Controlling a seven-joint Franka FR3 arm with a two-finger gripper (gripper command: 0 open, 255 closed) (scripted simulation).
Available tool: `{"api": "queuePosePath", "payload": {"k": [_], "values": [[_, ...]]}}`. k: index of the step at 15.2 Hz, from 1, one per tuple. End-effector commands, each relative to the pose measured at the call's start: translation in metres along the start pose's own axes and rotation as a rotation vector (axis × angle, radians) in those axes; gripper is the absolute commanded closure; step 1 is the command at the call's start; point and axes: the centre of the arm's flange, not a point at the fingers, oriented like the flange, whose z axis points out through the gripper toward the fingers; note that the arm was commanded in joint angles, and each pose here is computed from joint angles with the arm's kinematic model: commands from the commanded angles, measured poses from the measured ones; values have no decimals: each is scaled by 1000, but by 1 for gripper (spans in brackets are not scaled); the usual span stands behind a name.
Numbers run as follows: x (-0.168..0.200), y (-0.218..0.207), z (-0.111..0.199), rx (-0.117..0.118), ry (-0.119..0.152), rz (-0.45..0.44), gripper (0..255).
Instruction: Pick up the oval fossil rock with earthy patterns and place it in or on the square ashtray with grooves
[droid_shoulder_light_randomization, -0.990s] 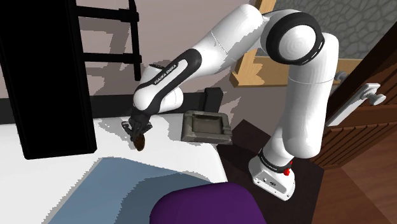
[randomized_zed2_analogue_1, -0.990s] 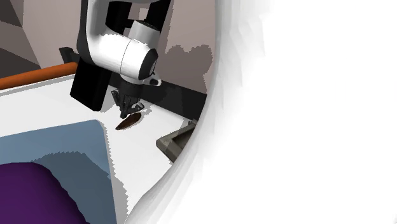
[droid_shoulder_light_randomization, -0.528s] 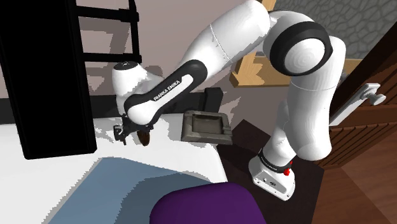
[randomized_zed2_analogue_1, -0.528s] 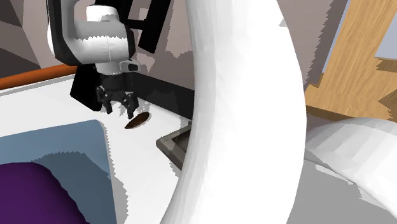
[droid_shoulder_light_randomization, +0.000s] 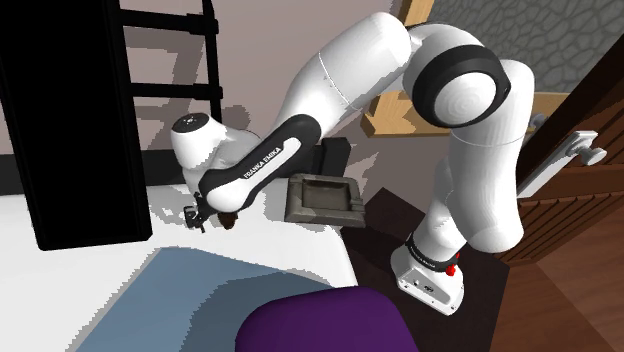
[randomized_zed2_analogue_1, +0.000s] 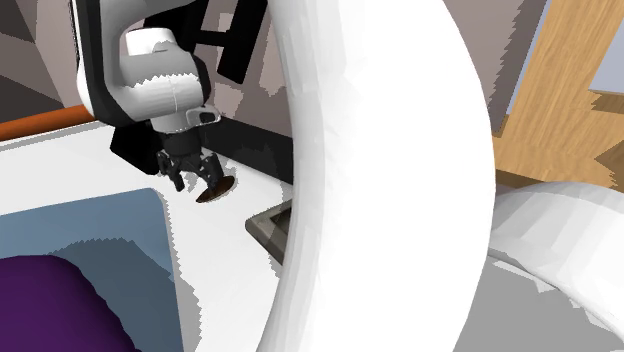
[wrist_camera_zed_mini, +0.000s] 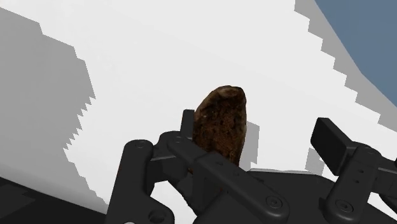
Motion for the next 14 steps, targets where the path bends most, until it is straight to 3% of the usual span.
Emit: {"api": "queuePosePath", "payload": {"k": [1,6,7,14], "values": [[0,0,2,0,1,0,0],[0,0,2,0,0,0,0],[0,0,2,0,0,0,255],[2,1,2,0,0,0,255]]}}
